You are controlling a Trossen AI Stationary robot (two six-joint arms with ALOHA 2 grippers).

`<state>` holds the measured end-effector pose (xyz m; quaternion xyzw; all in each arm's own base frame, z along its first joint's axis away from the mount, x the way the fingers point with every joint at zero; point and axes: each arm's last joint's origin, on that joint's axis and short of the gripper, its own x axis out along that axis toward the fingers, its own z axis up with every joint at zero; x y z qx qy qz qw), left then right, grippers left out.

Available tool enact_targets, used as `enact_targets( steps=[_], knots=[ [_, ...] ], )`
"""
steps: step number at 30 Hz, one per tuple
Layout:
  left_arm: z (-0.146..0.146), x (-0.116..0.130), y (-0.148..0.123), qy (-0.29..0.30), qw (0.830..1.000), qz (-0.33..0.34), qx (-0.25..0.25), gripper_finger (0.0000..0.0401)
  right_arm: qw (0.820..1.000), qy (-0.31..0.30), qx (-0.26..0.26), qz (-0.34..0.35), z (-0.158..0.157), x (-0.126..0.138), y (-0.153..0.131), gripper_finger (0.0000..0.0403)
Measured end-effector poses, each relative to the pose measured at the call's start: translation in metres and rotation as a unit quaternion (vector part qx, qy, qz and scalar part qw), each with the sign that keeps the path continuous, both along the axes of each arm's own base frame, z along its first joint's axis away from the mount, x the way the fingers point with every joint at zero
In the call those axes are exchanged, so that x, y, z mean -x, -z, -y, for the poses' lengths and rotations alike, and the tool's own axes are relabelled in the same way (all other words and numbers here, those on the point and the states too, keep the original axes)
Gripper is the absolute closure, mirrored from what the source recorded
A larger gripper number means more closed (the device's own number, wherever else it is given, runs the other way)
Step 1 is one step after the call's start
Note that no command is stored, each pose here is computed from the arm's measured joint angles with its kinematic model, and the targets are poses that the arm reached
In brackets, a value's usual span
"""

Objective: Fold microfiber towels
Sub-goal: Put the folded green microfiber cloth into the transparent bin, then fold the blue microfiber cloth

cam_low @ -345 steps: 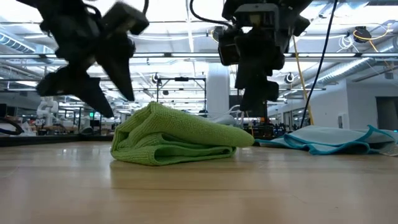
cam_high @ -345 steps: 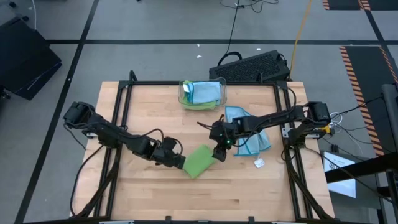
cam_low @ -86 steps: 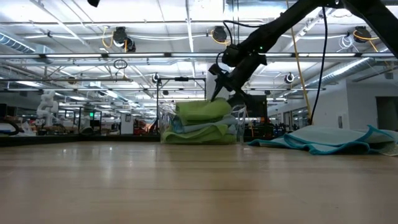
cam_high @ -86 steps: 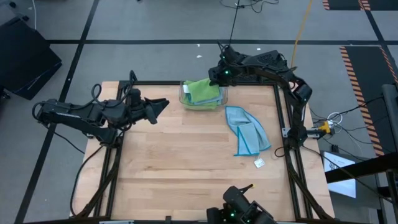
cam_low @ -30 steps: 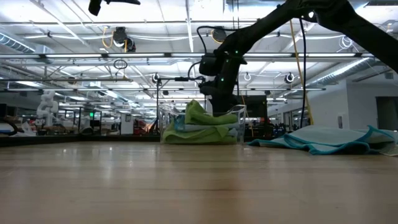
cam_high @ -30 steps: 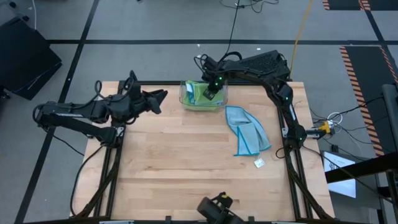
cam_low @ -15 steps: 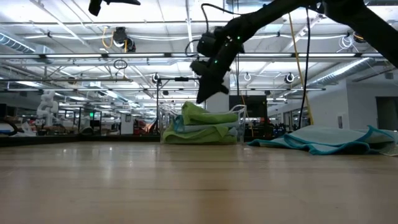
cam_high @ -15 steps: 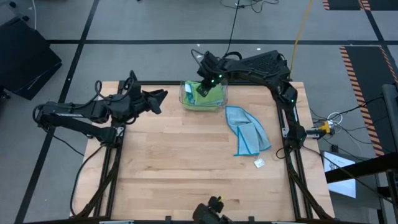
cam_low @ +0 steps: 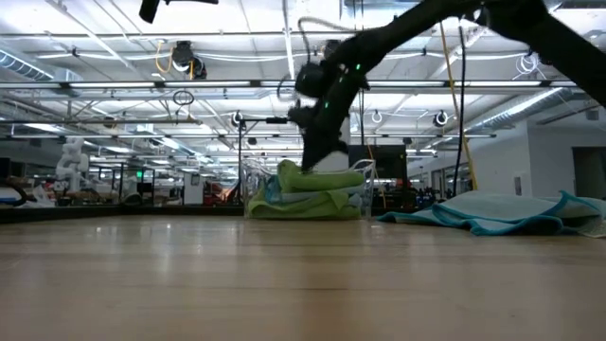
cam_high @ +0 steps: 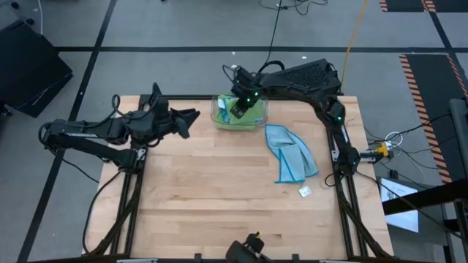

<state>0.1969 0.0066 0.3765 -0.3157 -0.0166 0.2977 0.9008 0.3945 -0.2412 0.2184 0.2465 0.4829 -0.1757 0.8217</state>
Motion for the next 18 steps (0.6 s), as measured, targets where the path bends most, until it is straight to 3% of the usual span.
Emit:
enact_targets(
  steps=[3, 7, 13, 18],
  knots=[
    [0.0, 0.0, 0.0, 0.007, 1.0, -0.006, -0.008, 0.0245, 0.999, 0.017, 0.008, 0.035, -0.006, 0.01, -0.036, 0.0403],
    [0.0, 0.0, 0.0, 0.008, 1.0, -0.008, -0.01, 0.0245, 0.997, 0.041, -0.02, 0.055, -0.025, 0.037, -0.087, 0.0403],
    [0.001, 0.0, 0.002, 0.032, 0.998, -0.038, -0.033, 0.0245, 0.993, 0.078, -0.085, 0.013, -0.086, 0.095, -0.153, 0.0403],
    [0.002, 0.002, 0.013, 0.057, 0.991, -0.107, -0.048, 0.0245, 0.986, 0.137, -0.094, -0.01, -0.141, 0.138, -0.191, 0.0401]
  ],
)
